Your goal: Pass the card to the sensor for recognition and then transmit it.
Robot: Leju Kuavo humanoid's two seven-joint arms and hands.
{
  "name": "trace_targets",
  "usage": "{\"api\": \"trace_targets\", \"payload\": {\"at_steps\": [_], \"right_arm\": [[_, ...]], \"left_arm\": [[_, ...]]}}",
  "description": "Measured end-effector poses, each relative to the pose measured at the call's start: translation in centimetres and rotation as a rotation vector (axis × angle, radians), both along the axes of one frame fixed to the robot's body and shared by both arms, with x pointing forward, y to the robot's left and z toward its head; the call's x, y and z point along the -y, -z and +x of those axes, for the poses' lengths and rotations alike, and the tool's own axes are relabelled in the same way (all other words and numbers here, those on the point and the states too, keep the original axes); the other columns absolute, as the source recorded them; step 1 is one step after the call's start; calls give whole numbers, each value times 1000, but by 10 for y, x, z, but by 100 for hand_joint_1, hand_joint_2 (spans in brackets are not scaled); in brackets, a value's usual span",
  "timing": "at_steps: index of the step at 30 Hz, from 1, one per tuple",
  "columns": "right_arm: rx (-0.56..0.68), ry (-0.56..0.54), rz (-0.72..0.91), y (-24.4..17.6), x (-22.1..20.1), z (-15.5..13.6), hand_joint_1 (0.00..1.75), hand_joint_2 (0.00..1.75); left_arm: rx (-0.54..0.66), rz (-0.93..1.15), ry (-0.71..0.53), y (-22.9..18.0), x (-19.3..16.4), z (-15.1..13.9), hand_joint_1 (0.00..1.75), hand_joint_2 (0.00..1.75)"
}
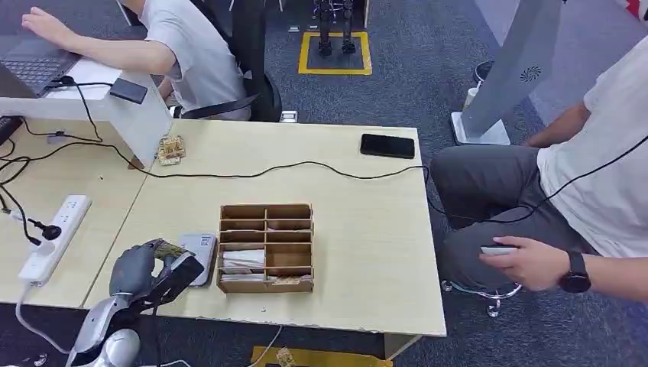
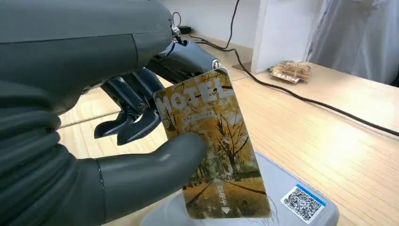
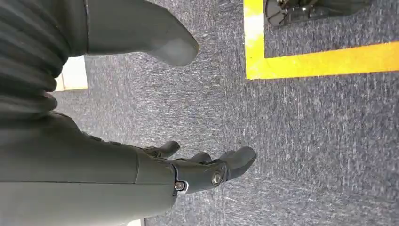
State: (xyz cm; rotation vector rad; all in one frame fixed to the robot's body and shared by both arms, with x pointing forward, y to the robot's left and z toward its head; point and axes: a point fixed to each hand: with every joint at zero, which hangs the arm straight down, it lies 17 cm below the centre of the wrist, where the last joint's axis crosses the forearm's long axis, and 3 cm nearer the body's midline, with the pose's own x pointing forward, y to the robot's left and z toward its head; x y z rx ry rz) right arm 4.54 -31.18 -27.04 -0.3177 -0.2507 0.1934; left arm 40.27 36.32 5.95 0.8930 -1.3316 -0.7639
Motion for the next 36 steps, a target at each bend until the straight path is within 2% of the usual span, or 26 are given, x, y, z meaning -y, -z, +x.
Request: {"api": "trace_targets", "payload": {"at_steps": [36], "right_arm": [[1,-33,11,2,-10,3,0,175]], "left_arm": [[-83,-1,-60,43,-2,-4,175,175]]}}
